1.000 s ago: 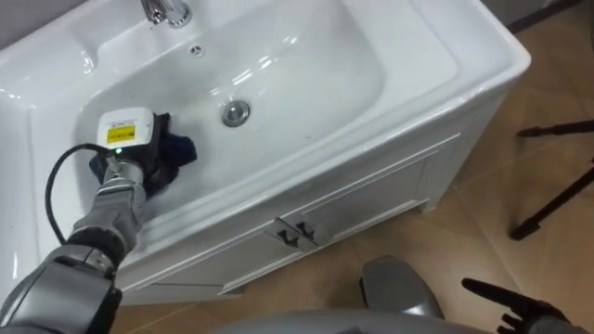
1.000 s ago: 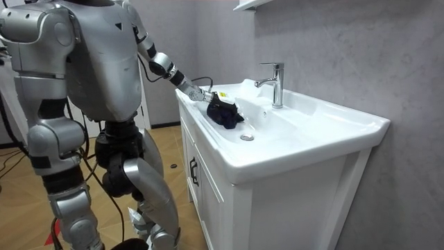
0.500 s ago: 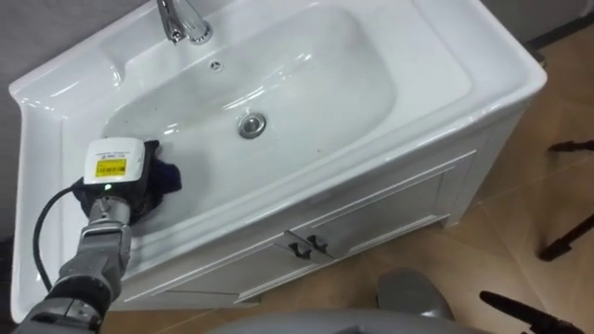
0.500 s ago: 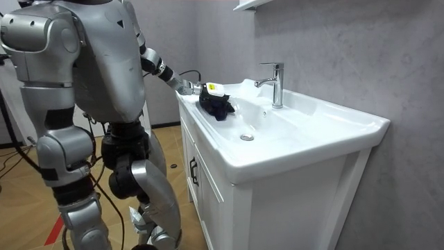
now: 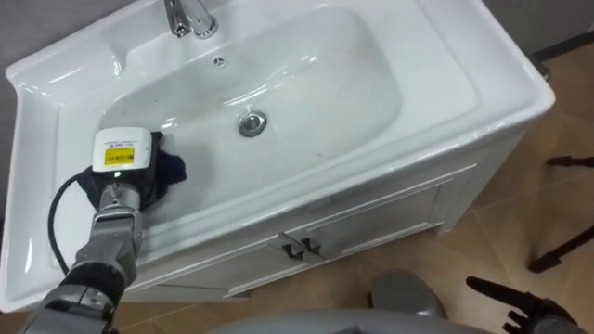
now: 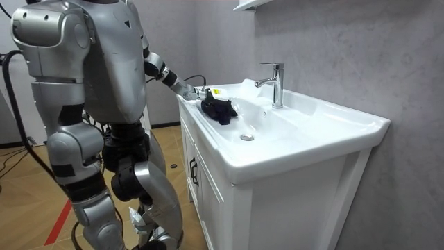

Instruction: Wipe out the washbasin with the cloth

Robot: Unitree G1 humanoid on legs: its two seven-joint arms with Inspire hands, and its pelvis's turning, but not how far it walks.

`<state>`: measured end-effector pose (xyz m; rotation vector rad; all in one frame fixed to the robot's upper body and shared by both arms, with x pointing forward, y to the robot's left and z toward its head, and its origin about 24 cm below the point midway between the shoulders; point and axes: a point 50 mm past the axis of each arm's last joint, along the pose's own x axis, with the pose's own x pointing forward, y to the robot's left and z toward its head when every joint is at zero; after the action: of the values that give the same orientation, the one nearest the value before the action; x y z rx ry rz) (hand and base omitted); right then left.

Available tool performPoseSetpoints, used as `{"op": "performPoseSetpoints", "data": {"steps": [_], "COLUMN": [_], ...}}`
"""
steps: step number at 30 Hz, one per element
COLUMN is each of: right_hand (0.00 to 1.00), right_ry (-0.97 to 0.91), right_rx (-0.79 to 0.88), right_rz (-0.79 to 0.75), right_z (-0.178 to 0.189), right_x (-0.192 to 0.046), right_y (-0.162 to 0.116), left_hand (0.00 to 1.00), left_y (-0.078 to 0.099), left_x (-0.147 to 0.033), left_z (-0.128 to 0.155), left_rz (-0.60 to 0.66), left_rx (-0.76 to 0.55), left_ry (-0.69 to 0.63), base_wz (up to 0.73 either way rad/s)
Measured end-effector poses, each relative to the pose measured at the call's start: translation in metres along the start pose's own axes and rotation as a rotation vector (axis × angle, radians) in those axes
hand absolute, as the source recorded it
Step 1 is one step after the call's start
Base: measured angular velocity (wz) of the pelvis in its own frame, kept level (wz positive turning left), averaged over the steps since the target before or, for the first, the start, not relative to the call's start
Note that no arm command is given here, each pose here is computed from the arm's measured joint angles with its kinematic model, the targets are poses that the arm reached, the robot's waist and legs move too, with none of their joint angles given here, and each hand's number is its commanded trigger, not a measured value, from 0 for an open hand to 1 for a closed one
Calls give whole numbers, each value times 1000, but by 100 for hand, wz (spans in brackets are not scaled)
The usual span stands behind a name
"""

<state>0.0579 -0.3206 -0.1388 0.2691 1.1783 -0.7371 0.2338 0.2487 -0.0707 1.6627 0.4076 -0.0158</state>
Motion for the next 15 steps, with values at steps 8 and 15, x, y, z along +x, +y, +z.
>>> {"op": "performPoseSetpoints", "data": {"steps": [8, 15], "right_hand": [0, 0], "right_ry": [23, 27], "right_rx": [-78, -166], "right_rz": [22, 12], "right_z": [1, 1], "right_x": [1, 1], "right_y": [11, 13], "left_hand": [100, 100], "left_y": [38, 57], "left_x": [31, 39], "left_z": [49, 91], "left_rz": [31, 12], "left_rx": [-146, -194], "left_ry": [-55, -149], "base_wz": [0, 9]}}
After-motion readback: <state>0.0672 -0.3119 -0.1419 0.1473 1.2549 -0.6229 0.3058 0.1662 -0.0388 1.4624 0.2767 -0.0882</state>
